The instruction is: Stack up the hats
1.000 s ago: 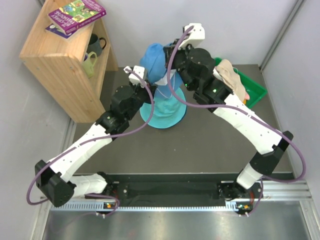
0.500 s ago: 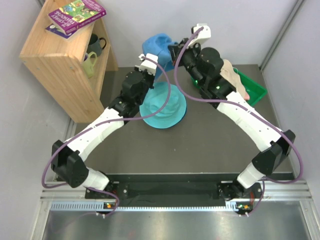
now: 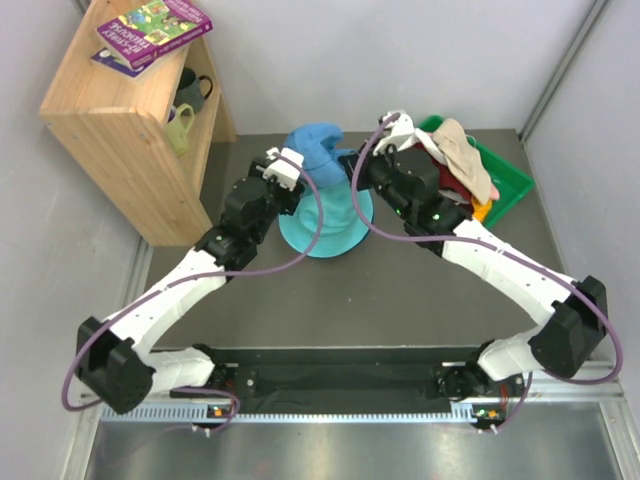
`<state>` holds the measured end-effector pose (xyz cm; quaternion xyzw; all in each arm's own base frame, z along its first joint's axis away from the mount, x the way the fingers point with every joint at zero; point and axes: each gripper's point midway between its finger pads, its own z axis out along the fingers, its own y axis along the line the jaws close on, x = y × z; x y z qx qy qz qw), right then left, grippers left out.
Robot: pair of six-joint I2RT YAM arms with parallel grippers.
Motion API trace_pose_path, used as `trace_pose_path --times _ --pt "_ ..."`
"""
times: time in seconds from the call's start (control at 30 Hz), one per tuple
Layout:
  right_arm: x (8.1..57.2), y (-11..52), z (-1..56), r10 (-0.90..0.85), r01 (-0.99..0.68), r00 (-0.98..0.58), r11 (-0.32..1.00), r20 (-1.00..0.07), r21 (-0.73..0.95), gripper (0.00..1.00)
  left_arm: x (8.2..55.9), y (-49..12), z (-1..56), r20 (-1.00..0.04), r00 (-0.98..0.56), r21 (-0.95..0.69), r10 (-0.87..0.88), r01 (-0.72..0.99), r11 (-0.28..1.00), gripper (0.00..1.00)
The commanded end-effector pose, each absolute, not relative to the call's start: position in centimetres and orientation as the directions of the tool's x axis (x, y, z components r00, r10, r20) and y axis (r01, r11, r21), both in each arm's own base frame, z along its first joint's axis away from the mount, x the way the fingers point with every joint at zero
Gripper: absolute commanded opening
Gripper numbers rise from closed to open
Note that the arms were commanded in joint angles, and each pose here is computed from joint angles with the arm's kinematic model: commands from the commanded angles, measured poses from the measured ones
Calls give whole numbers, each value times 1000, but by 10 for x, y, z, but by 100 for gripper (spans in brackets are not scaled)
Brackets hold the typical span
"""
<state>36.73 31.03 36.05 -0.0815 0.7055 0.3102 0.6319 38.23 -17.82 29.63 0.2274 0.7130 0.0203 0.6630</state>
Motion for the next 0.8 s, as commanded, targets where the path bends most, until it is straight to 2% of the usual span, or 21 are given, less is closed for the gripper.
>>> trace_pose_path --times 0.0,0.03,0.13,0.27,0.4,0.6,0.77 --pt "348 302 372 354 -519 -181 758 -918 395 0 352 -181 312 -967 -7 232 254 384 894 80" --pt "347 301 367 364 -509 -195 757 -911 411 0 342 -180 307 -966 -39 219 256 411 885 92" --pt "345 299 349 359 -488 -230 762 -905 426 0 322 -185 295 -966 -114 149 231 485 862 99" --pt "340 293 325 369 -453 -267 768 -890 454 0 294 -193 280 -956 -231 25 182 554 832 99" --pt "335 285 316 387 -431 -278 768 -879 474 0 270 -190 284 -961 -261 -76 89 563 823 99" --pt "324 282 308 415 -426 -310 744 -856 515 0 280 -176 302 -955 -272 -229 -121 408 884 99" --pt "315 276 286 451 -395 -348 724 -822 565 0 299 -171 293 -903 -280 -396 -325 253 883 99"
